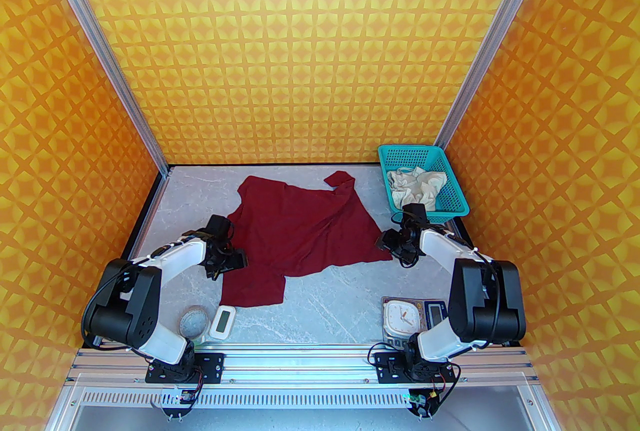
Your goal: Fold and stack the mixed laundry pile
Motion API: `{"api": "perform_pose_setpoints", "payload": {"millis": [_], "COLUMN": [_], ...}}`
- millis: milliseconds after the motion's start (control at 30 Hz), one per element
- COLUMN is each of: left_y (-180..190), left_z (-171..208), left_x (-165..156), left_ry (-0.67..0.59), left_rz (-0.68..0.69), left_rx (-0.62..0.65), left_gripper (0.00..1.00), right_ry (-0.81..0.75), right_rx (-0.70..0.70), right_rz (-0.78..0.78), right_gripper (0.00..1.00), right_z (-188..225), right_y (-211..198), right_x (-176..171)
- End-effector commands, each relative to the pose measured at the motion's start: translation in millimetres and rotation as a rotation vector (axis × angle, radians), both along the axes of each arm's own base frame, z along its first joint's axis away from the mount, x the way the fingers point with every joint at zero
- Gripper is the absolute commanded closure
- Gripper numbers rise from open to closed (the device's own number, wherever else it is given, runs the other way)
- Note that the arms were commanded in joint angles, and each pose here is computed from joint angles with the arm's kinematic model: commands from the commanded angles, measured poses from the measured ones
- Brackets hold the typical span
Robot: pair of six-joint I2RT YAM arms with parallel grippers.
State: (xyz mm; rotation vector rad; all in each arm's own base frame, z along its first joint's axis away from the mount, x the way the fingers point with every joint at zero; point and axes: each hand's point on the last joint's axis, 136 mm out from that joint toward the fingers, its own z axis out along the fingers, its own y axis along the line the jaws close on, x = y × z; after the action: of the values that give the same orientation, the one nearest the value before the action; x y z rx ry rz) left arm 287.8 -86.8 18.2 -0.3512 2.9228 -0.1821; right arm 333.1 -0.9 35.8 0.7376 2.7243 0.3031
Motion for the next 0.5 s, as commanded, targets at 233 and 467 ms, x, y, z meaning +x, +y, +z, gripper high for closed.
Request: {"api": "perform_pose_setpoints", "payload": {"millis": [233, 467], "left_y": [-19, -39], "left_z": [-30, -28], "left_x": [1, 13], "left_ry": [0.016, -0.076], "left_rz": [0.046, 0.024], "left_rx": [0.025, -0.012], "left_gripper": [0.33, 0.58], "right_ry": [0.047, 0.043], "right_rx": [0.032, 0.064], "right_rz": [0.027, 0.021], "right_gripper": [0.46, 0.66], "right_z": [-25, -38], "right_y": [19, 29], "right_x": [-4, -1]}}
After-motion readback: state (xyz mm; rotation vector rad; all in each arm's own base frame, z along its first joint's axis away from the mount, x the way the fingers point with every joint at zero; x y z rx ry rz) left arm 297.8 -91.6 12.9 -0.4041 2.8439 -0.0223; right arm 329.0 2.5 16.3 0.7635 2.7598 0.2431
